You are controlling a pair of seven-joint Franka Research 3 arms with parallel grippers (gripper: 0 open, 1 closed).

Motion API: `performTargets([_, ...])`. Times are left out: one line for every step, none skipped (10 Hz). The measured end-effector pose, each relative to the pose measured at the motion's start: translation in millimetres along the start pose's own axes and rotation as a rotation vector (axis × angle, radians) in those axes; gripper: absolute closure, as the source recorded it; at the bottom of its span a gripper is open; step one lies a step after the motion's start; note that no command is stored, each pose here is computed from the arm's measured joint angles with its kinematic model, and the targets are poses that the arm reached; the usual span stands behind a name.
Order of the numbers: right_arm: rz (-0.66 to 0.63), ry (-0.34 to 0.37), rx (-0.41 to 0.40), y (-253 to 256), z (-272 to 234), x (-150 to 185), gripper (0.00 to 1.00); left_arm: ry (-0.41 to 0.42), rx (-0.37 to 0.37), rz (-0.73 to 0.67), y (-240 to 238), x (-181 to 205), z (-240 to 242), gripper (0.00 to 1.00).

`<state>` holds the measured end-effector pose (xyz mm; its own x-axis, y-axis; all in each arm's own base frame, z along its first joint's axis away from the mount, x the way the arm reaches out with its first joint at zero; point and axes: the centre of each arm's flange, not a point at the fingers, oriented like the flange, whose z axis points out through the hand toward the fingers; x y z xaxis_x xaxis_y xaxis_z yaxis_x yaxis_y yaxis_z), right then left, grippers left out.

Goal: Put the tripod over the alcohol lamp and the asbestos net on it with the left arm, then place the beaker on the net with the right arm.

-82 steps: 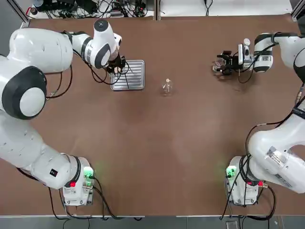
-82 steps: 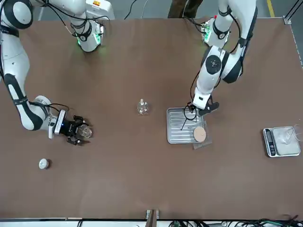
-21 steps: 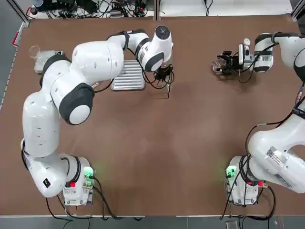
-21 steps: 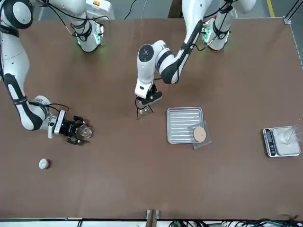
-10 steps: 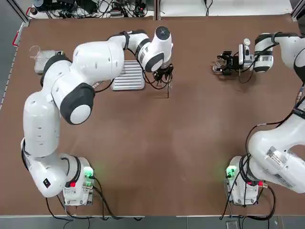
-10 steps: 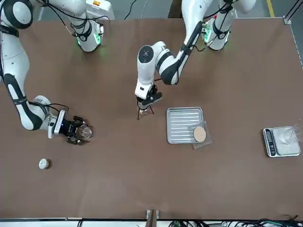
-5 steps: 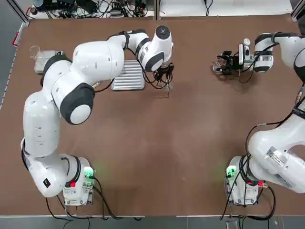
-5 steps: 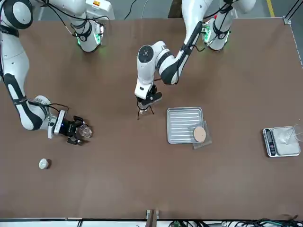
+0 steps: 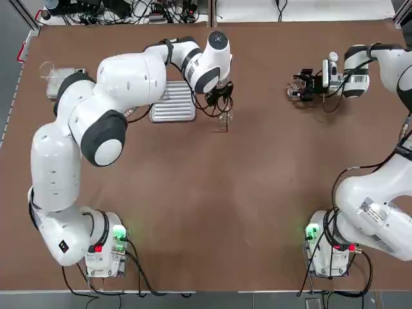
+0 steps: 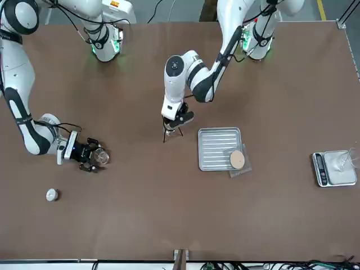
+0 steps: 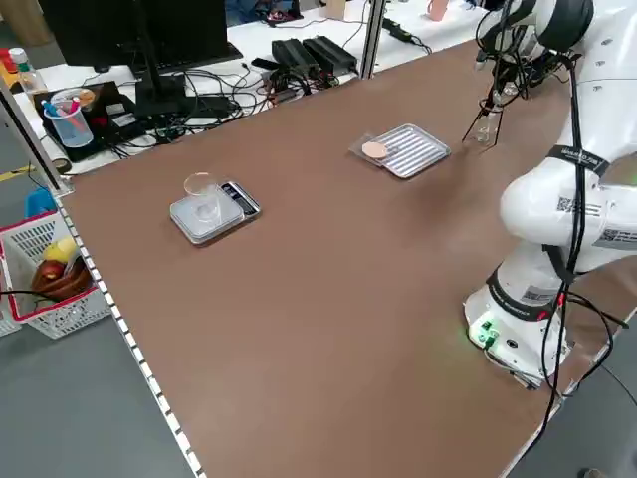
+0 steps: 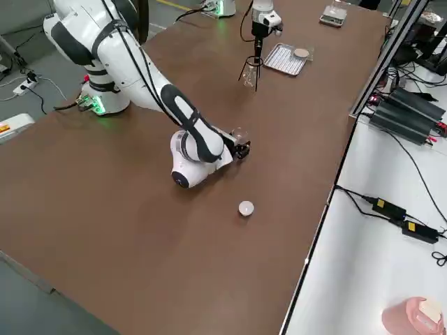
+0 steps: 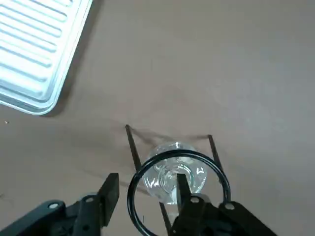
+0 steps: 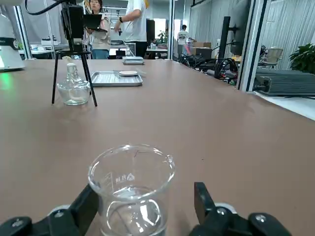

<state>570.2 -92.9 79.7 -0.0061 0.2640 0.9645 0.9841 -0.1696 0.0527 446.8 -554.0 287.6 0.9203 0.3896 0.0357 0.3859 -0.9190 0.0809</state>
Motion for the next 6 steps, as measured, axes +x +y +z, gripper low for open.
performTargets([0.0, 0.0, 0.0, 0.0, 0.0, 0.0, 0.13, 0.001, -0.002, 0.0, 1.0, 0.3, -6.1, 0.44])
performTargets([0.0, 0.0, 0.0, 0.0, 0.0, 0.0, 0.13, 0.003, 0.001, -0.001, 1.2, 1.2, -15.6, 0.44])
performTargets([0.0, 0.0, 0.0, 0.0, 0.0, 0.0, 0.13, 0.005, 0.007, -0.002, -0.4, 4.4, -29.5, 0.45])
performTargets([0.0, 0.0, 0.0, 0.0, 0.0, 0.0, 0.13, 0.009, 0.013, -0.004, -4.3, 12.9, -46.8, 0.45])
performTargets([0.0, 0.0, 0.0, 0.1, -0.1, 0.0, 0.13, 0.011, 0.028, 0.006, -12.9, 29.1, -66.3, 0.46])
performTargets([0.0, 0.0, 0.0, 0.1, -0.1, 0.1, 0.13, 0.012, 0.045, 0.019, -25.9, 51.2, -86.1, 0.47])
